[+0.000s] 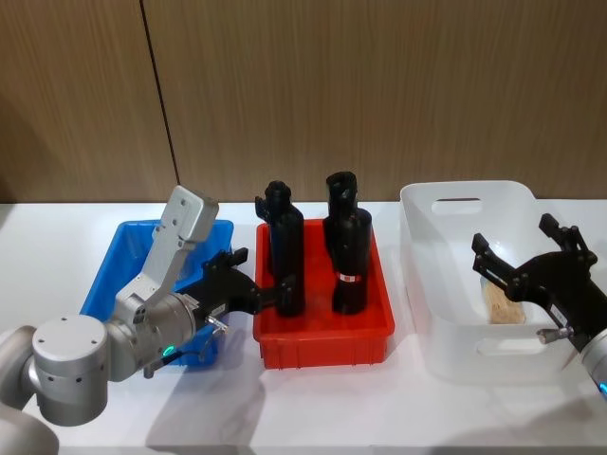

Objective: Pick the cotton swabs from the blue box and place them into the white box.

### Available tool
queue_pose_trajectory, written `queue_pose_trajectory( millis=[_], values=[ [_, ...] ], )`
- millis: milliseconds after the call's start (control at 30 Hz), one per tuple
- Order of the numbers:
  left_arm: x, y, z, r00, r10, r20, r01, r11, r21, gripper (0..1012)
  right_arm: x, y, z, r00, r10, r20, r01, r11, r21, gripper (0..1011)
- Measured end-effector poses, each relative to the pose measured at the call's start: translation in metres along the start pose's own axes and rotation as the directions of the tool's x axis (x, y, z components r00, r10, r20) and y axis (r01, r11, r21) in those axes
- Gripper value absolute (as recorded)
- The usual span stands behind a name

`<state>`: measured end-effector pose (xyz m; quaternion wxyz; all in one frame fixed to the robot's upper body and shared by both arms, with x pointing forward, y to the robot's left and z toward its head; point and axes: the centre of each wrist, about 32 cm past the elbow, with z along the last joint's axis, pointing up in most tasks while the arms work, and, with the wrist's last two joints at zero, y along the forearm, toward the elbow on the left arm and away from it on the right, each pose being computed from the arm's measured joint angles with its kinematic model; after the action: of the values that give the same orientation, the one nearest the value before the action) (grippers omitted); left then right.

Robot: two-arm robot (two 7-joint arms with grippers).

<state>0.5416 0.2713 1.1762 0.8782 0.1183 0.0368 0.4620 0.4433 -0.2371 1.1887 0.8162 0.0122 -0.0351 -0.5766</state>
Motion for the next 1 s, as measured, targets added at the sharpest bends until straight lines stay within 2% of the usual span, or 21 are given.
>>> queue_pose_trajectory(
  millis=[200,400,633,1000],
  values=[
    [0.0042,-0.0126,-0.0038,0.9998,-0.017,0.008,0.017,0.9999,0.004,1004,0.0,0.0,0.0,1.0,0.0,0.0,0.0,1.0,0.0,1001],
    [0.0055,-0.0201,-0.0064,0.9999,-0.01,0.012,0.01,0.9999,0.007,1004,0.0,0.0,0.0,1.0,0.0,0.0,0.0,1.0,0.0,1001],
    [0.0066,-0.0273,-0.0096,0.9997,0.019,0.012,-0.019,0.9998,0.005,1004,0.0,0.0,0.0,1.0,0.0,0.0,0.0,1.0,0.0,1001],
    [0.0128,-0.0376,-0.0178,0.9985,0.055,-0.001,-0.055,0.9985,-0.005,1004,0.0,0.0,0.0,1.0,0.0,0.0,0.0,1.0,0.0,1001]
  ],
)
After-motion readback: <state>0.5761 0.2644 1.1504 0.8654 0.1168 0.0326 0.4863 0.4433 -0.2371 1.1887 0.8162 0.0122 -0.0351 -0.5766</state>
